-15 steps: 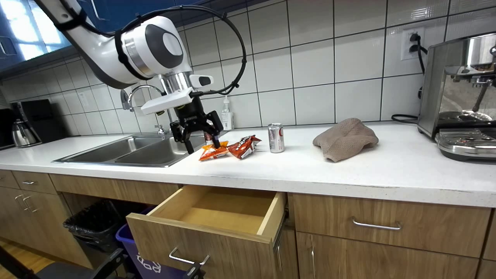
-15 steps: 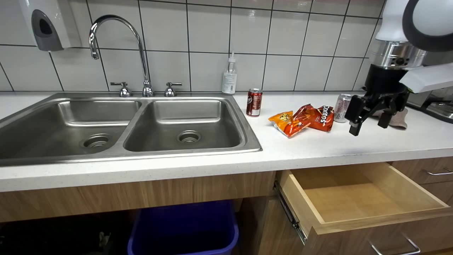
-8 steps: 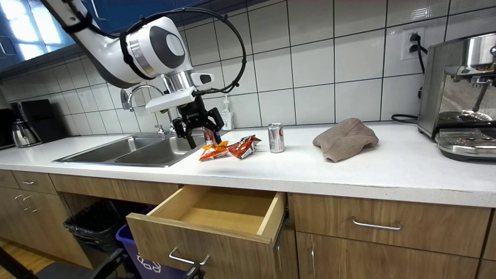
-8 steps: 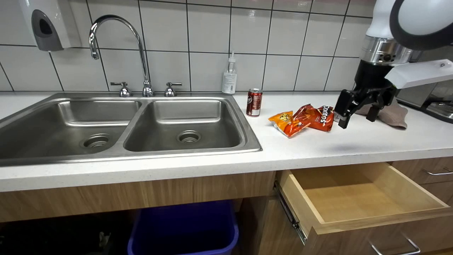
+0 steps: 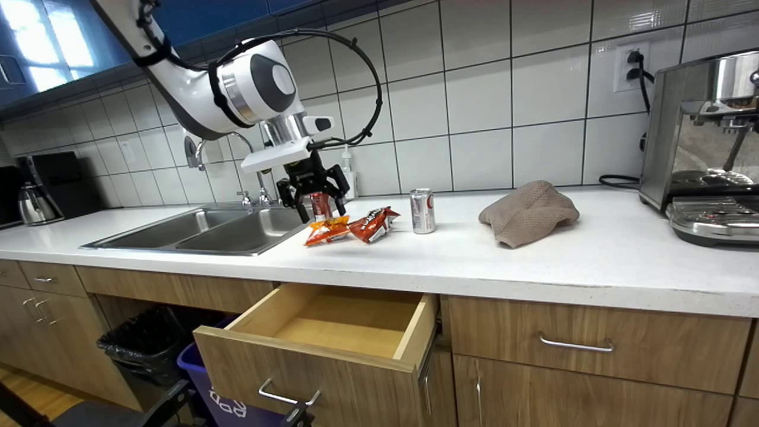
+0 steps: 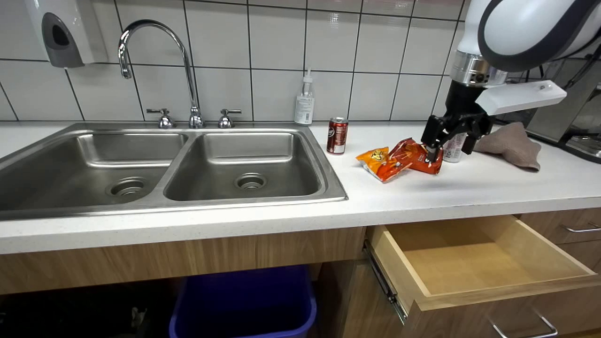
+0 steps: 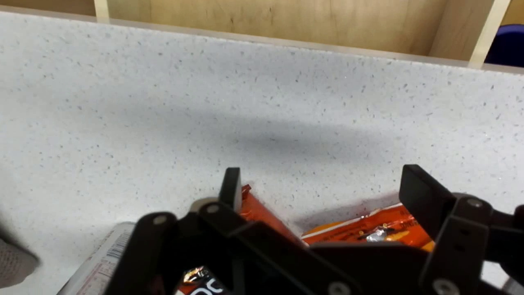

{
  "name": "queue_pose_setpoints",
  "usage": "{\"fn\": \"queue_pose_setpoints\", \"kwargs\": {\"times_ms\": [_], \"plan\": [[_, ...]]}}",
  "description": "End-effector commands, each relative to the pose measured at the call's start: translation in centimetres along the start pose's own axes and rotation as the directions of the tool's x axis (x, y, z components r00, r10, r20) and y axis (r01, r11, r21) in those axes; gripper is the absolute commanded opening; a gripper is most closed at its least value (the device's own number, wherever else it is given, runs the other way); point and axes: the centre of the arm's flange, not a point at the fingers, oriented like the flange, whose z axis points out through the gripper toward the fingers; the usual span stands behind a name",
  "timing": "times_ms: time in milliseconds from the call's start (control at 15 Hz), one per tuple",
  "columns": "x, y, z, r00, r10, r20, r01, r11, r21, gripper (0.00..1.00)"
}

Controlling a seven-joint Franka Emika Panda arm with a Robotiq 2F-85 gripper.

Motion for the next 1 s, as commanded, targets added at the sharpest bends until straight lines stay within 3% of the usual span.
{"fn": "queue_pose_setpoints", "kwargs": {"times_ms": [0,933], "plan": [[3.2,-1.1,0.6,1.0,-0.006,-0.018,0.006,1.0,-0.012,1.0],[11.0,-4.0,3.5,0.998,-0.034,-0.06,0.034,0.999,0.001,1.0]]}}
